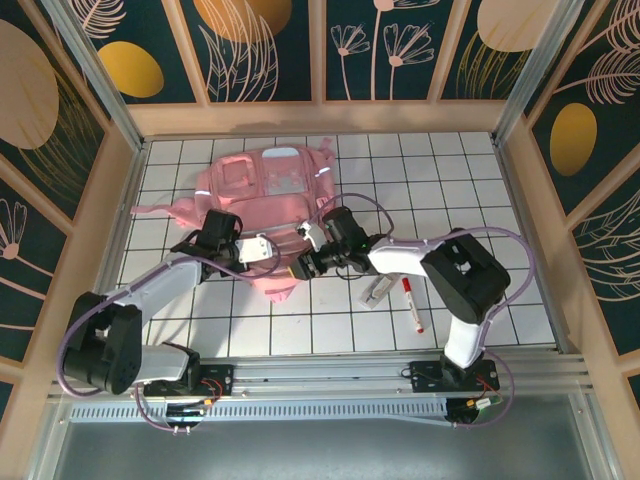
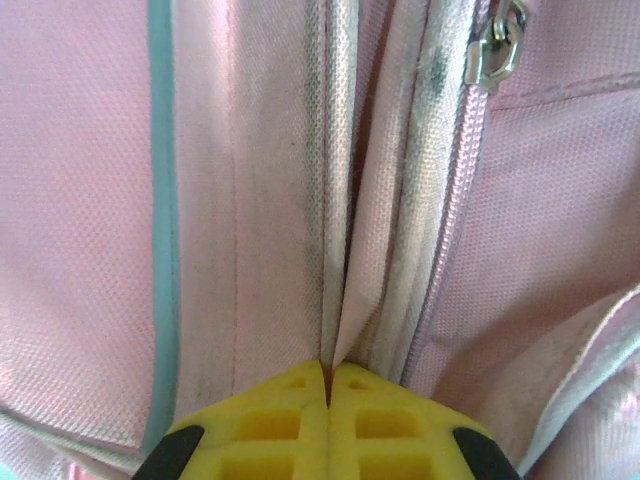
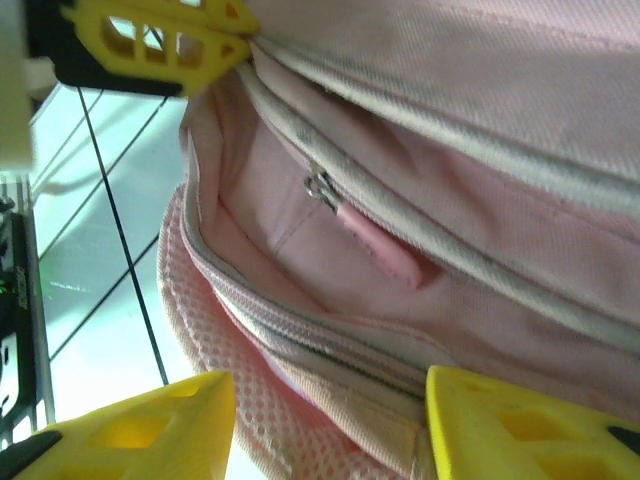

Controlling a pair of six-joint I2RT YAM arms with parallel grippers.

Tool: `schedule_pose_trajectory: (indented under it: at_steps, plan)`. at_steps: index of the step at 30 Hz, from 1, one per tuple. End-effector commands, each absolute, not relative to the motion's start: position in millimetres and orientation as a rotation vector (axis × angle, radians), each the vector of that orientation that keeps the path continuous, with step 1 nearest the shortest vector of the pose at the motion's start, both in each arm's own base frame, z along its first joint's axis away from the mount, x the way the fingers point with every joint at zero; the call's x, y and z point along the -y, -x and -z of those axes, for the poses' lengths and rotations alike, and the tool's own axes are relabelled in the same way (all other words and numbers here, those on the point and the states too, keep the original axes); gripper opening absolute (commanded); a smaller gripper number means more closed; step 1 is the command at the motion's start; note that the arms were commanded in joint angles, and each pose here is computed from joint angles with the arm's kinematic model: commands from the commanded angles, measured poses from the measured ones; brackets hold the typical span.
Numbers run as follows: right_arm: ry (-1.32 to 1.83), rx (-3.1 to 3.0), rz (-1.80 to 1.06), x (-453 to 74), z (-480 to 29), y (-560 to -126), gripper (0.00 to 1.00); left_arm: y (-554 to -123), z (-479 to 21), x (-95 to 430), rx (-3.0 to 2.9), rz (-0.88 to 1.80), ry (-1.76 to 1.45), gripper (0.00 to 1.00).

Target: Pack books, pencil case, and school supplies into a backpack

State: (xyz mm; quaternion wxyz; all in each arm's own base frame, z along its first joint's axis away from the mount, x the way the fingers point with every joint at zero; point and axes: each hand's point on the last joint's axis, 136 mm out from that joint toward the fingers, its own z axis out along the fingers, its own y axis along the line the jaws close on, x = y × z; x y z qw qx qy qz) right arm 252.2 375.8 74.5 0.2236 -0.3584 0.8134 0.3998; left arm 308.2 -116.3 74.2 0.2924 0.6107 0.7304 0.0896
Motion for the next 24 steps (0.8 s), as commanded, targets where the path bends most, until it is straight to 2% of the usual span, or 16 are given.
schedule_pose_trajectory:
  at_steps: [1, 11, 12, 14, 15, 19, 24]
  plan:
    - [1.003, -2.275, -0.990, -353, -74, -250, 0.54, -302, -116, 137, -1.824, -0.112, -1.573, 0.00]
    - [1.003, -2.236, -1.044, -364, -86, -260, 0.59, -276, -135, 171, -1.827, 0.254, -1.493, 0.00]
    - [1.003, -2.256, -1.030, -364, -82, -262, 0.58, -272, -135, 175, -1.807, 0.285, -1.506, 0.07]
    - [0.986, -2.283, -1.020, -365, -80, -264, 0.58, -276, -132, 174, -1.789, 0.243, -1.508, 0.49]
    - [0.975, -2.288, -1.019, -364, -79, -265, 0.58, -287, -131, 171, -1.793, 0.181, -1.476, 0.59]
    - [0.923, -2.296, -1.000, -359, -83, -268, 0.58, -325, -122, 157, -1.858, -0.008, -1.437, 0.68]
    - [0.826, -2.284, -0.975, -341, -99, -272, 0.58, -335, -92, 152, -1.952, -0.043, -1.510, 0.77]
